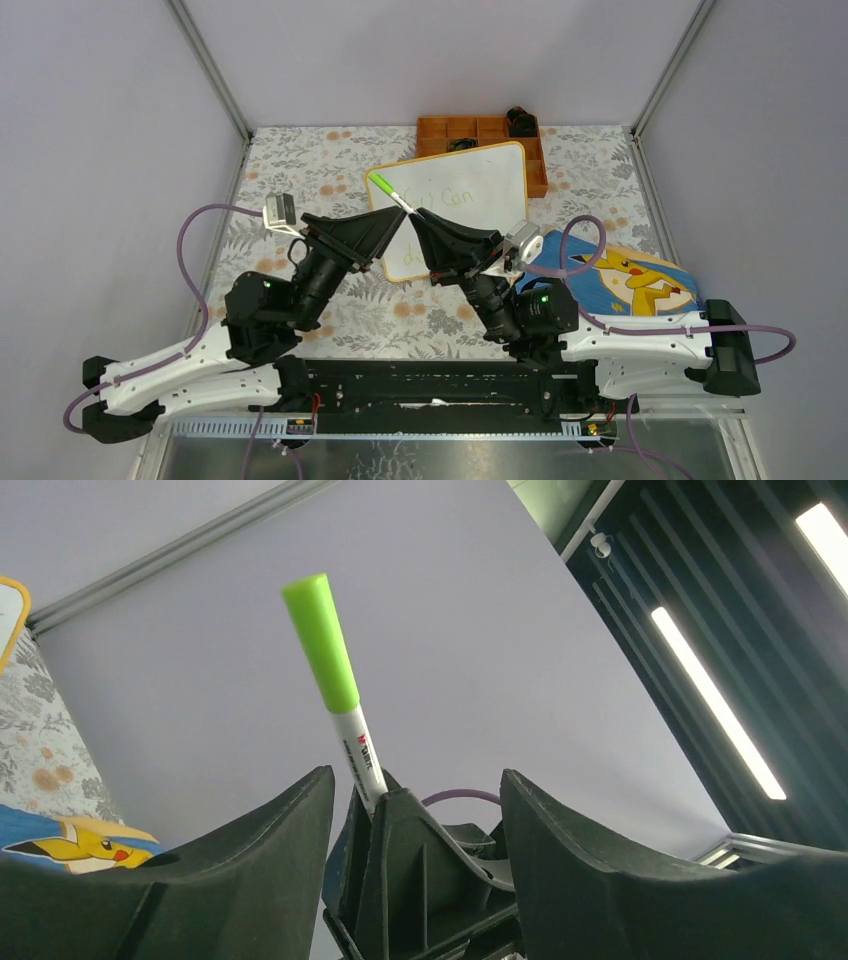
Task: Write a sentence on the whiteboard
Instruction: Close the whiteboard marker at the center of the board.
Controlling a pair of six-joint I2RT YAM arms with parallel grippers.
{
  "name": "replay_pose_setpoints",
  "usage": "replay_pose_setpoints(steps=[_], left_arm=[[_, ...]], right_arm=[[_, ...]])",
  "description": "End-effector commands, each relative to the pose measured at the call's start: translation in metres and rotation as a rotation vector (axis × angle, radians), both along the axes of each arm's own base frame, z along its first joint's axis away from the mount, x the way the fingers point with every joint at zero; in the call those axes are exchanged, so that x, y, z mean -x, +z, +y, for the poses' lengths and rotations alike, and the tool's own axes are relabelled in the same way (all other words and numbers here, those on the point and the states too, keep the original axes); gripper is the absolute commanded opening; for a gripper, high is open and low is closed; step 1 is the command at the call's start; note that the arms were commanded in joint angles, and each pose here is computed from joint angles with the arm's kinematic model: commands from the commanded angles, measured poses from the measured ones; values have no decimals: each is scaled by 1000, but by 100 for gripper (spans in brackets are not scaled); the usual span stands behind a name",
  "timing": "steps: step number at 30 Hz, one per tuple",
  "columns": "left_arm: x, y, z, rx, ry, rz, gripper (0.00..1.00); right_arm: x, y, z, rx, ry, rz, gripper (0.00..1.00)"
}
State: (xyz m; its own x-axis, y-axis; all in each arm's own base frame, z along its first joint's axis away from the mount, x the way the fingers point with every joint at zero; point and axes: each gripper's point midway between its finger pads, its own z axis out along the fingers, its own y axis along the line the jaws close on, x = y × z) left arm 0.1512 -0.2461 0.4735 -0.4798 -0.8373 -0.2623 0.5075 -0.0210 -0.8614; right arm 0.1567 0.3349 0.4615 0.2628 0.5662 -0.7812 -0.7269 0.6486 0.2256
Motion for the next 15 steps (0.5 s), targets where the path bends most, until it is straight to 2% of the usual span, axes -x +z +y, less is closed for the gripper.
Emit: replay_pose_setpoints(steps=[1,10,15], left_arm=[[-7,0,10,-26,69,-2,67],[-15,3,1,-80,97,13,59],[-19,1,-1,-86,115,26,48]], right_arm=[[5,29,-10,-91,35,-14,0],[7,28,-11,-99,52,-11,0],[9,27,-14,-95,59,-10,0]])
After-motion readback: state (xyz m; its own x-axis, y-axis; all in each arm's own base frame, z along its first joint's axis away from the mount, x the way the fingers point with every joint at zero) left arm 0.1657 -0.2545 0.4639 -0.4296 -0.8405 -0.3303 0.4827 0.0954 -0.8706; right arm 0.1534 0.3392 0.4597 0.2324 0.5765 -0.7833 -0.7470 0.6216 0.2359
